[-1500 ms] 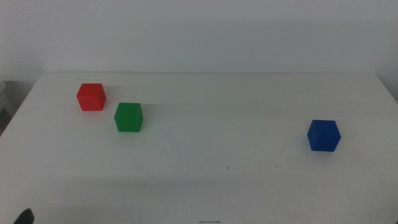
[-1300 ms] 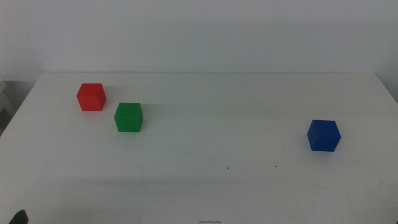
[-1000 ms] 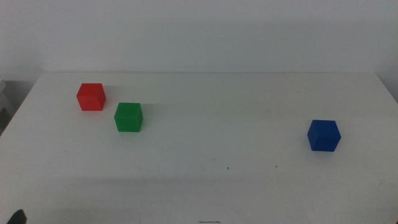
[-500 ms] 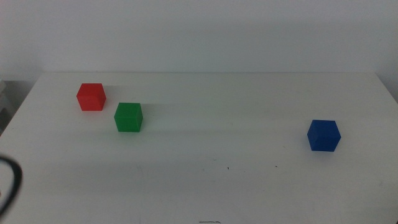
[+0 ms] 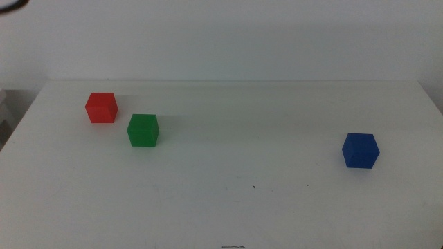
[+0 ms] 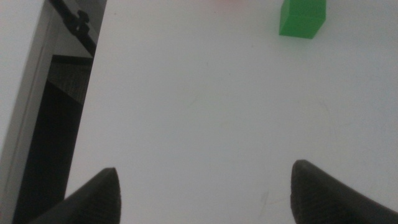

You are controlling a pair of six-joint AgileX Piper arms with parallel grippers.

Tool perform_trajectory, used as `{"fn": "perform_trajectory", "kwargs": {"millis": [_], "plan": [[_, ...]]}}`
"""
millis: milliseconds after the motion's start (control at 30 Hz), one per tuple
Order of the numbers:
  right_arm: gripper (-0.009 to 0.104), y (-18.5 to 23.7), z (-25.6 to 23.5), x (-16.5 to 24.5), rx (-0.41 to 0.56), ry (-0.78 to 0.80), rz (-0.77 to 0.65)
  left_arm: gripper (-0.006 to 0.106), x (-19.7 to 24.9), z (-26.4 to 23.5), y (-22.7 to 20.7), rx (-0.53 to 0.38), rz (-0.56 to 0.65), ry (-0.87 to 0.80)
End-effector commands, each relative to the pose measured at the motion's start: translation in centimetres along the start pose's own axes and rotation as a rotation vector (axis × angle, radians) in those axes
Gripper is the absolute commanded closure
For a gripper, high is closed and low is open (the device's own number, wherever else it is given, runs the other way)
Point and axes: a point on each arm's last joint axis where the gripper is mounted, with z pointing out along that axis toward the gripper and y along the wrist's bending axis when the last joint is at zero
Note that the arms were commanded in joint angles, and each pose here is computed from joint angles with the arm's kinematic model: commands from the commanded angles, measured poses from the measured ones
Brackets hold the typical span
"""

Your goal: Stack red cubes first, then green, then blue cubes in a specific spot.

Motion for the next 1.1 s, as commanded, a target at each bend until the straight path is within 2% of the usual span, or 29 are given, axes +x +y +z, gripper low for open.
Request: {"fn": "perform_trajectory", "kwargs": {"millis": [0, 300, 600, 800, 1067], "plan": [[0.032, 0.0, -0.2, -0.8, 0.002, -0.072, -0.022, 0.007, -2.9, -0.2, -0.2, 0.015, 0.010, -0.046], [0.032, 0.0, -0.2, -0.8, 0.002, -0.072, -0.022, 0.007, -9.8, 5.3, -0.4, 0.011, 0.013, 0.137], [0.032, 0.0, -0.2, -0.8, 0.002, -0.072, -0.022, 0.007, -15.9, 13.3, -0.7, 0.031, 0.051, 0.211], [0.032, 0.0, -0.2, -0.8, 0.002, -0.072, -0.022, 0.007, -18.3, 19.6, -0.9, 0.038, 0.063, 0.253], [0.032, 0.0, -0.2, -0.8, 0.002, -0.072, -0.022, 0.007, -20.5, 26.8, -1.7, 0.121, 0.123, 0.244]]}}
